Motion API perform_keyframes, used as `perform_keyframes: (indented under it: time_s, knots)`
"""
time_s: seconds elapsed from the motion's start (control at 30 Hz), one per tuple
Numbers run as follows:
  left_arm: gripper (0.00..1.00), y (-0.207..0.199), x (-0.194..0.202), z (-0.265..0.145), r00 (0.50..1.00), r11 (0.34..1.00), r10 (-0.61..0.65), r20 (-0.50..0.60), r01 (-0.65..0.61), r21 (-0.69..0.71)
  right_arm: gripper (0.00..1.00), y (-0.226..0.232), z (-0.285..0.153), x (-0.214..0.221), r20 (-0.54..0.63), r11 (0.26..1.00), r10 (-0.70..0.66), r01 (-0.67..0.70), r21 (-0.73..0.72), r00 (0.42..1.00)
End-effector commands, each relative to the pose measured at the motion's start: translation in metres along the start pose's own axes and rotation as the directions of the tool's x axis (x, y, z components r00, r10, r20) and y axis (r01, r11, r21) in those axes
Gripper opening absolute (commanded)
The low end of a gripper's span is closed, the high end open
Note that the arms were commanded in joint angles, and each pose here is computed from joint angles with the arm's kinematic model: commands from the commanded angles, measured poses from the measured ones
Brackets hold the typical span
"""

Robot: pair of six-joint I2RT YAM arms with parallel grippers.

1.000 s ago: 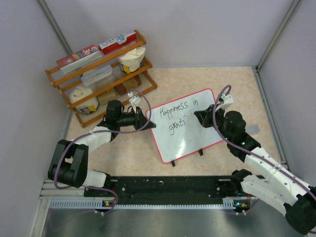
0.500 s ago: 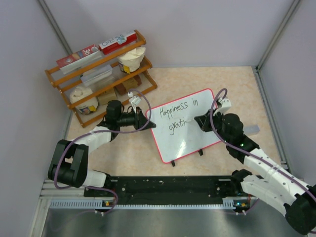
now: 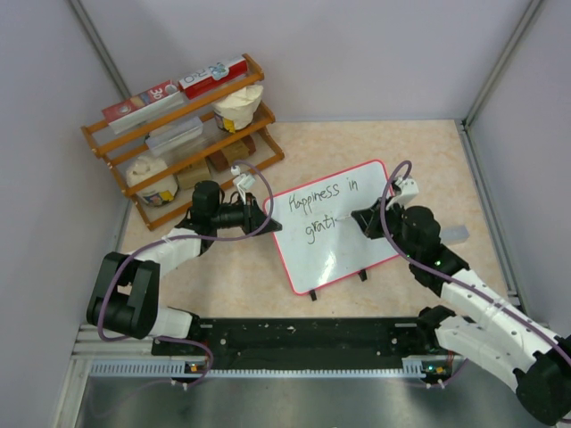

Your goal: Write a sentence on the whiteboard

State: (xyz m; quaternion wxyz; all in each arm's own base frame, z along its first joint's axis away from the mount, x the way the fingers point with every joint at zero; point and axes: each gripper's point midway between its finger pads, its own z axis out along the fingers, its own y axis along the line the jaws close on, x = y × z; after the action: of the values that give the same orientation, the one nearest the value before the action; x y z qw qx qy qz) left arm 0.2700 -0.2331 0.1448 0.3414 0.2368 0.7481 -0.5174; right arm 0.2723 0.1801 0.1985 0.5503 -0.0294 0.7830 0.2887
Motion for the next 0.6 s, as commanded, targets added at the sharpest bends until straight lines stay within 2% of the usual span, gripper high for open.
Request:
perform_keyframes:
  time_s: [0.0, 0.57]
  knots:
    - [0.0, 0.013, 0.021, 0.004, 0.994, 0.995, 0.095, -0.051, -0.097, -0.038, 0.0, 0.004, 0.002, -0.015, 0.059, 1.0, 0.013, -0.012, -0.018, 0.998]
    - [0.0, 0.013, 0.022, 0.003, 0.994, 0.994, 0.096, -0.051, -0.098, -0.041, 0.0, -0.015, 0.007, -0.004, 0.035, 0.999, 0.008, -0.01, 0.045, 0.999]
